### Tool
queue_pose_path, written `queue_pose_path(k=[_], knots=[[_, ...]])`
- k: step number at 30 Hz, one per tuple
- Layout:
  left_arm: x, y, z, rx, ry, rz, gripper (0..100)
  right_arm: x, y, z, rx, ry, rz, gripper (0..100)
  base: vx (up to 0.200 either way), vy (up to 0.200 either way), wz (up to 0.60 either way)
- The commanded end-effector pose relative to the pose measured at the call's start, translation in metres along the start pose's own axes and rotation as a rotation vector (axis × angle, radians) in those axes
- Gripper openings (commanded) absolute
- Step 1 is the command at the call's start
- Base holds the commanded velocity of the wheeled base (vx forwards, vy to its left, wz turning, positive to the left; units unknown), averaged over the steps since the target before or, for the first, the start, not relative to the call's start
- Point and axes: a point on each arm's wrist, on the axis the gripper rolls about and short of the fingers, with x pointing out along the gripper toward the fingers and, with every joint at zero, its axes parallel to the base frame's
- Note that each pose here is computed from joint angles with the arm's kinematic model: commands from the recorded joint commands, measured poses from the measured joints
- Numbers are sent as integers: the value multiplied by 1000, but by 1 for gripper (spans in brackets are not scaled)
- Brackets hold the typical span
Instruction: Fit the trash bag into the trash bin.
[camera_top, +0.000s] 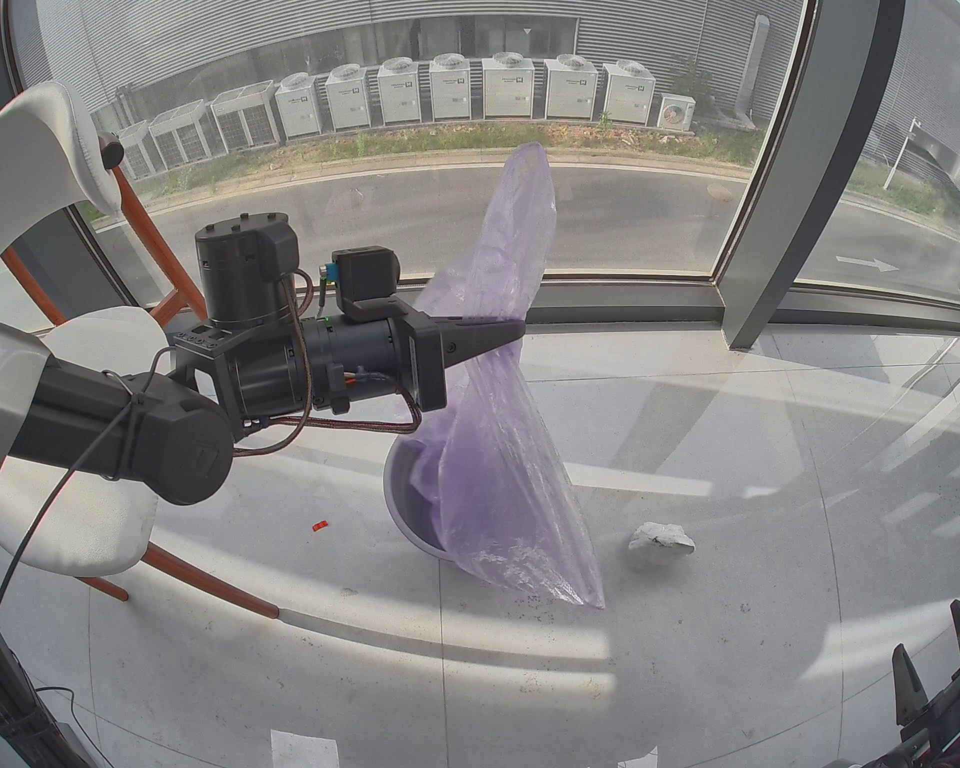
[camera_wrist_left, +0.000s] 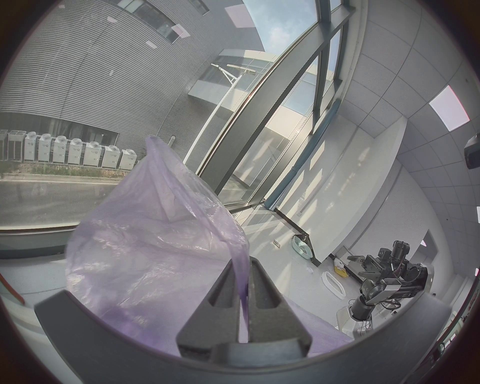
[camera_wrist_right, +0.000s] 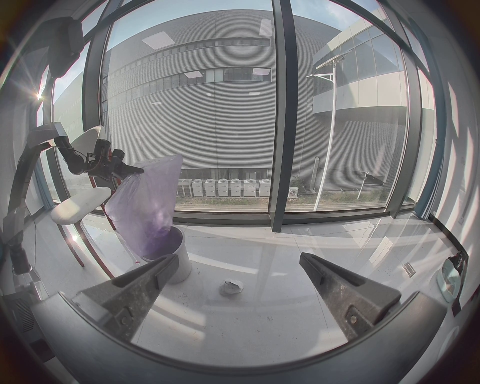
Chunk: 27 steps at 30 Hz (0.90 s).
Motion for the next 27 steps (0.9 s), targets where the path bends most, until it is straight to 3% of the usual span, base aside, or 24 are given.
queue_pose_path(k=[1,5,10,20,27], knots=[[1,1,-3,-6,8,2,0,0,0,-5,-1,1,0,100,0,0,0],[-3,7,-14,-19,32,27,0,0,0,-5,-1,1,0,100,0,0,0],[-17,31,-27,-26,61,108,0,0,0,-5,1,1,0,100,0,0,0],[-50,54,-17,-47,59,288,0,0,0,-5,-1,1,2,100,0,0,0],[-88,70,-3,-47,84,458,0,0,0,-5,-1,1,2,100,0,0,0]])
